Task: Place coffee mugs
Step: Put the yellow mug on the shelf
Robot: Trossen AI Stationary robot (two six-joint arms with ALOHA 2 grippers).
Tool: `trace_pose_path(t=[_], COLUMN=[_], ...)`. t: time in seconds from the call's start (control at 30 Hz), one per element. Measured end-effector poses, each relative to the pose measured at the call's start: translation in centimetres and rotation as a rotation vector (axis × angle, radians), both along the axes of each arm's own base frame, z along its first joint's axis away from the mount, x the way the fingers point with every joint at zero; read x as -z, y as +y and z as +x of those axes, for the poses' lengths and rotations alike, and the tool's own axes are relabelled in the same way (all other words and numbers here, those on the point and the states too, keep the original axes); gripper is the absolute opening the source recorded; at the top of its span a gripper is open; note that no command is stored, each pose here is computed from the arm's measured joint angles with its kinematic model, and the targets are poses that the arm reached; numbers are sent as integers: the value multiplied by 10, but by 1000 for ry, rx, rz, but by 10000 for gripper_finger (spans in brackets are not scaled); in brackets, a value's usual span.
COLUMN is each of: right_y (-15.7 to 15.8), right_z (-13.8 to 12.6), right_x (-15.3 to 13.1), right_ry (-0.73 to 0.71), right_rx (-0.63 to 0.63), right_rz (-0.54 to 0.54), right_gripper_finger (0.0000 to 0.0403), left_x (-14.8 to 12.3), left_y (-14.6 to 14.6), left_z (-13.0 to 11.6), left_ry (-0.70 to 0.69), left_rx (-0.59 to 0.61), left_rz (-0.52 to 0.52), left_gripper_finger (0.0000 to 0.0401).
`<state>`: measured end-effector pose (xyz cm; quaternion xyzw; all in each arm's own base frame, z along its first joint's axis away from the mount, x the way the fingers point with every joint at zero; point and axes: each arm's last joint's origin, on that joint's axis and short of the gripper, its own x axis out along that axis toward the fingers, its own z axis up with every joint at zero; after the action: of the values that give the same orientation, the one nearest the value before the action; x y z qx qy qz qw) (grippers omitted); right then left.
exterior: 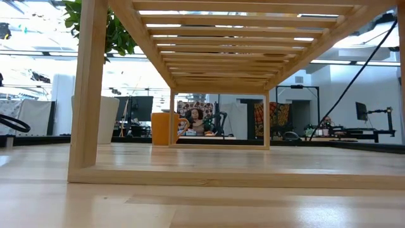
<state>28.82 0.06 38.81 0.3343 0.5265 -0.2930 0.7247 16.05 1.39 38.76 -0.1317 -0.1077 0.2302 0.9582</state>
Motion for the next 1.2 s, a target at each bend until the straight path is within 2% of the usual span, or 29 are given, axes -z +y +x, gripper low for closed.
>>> trace_pose_path(t=[0.43,1.03,1.2], right_y=[-11,-9,-9], right_z=[0,1,0], right_x=[0,-1,-13], right_ry=[-12,-13,-64], right_rx=[95,68,49], right_rz=[-39,-22,-26], right_gripper_finger=[81,81,81], left_x=[0,0,0], left_y=[0,0,0], left_z=[0,0,0], left_ry=[-1,-1,4], left_rx=[0,0,-6], left_rz=[0,0,-1], left_gripper_finger=[182,182,182])
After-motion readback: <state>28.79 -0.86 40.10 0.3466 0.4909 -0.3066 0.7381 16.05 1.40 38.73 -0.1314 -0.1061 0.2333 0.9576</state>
